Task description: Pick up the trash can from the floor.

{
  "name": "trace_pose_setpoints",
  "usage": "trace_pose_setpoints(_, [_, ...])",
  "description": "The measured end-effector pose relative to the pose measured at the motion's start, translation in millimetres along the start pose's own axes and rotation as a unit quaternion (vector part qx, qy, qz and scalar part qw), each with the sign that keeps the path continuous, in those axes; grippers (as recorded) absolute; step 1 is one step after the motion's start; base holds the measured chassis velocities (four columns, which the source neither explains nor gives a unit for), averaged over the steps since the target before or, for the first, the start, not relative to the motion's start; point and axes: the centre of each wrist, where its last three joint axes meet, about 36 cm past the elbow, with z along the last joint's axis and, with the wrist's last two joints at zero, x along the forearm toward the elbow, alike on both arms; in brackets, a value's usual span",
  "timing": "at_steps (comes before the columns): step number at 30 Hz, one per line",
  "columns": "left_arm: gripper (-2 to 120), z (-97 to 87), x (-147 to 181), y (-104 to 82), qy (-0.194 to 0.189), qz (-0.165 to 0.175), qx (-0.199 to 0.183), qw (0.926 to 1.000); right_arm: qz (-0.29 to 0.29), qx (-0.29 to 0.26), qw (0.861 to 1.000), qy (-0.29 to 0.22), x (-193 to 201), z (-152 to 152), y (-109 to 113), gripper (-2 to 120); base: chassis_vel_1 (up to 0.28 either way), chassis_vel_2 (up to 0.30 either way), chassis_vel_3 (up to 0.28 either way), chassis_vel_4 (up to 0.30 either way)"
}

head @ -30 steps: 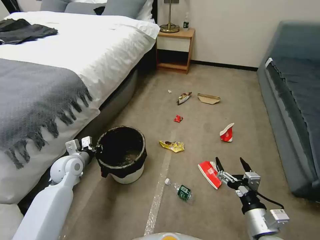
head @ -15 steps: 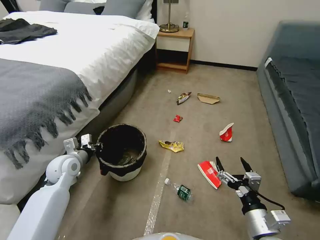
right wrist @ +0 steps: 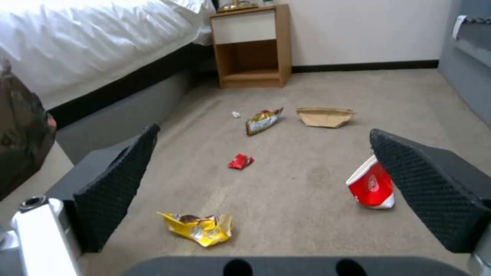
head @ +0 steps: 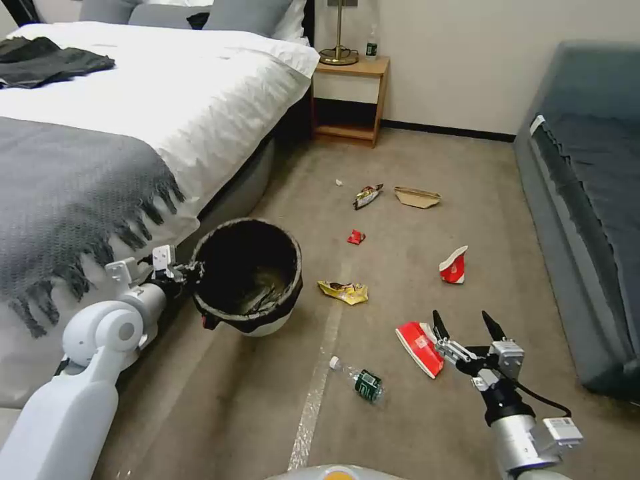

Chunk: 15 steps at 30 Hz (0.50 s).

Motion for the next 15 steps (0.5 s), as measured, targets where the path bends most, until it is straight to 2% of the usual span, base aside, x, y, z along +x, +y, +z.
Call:
trace_pose_setpoints(4, [4,-2.5,5.9,-7.0,-0.006,0.011,-0.001,0.9999,0.0,0.001,1.0,0.0,0.3,-1.0,-0.8,100,0.0,0.0,0.0,0.0])
trace_pose_setpoints(15, [4,-3.0,7.4,-7.7,-0.007,0.011,-0.003,0.9999,0.0,0.002,1.0,0.0,0.3,-1.7,-2.4,100,0.0,0.0,0.0,0.0])
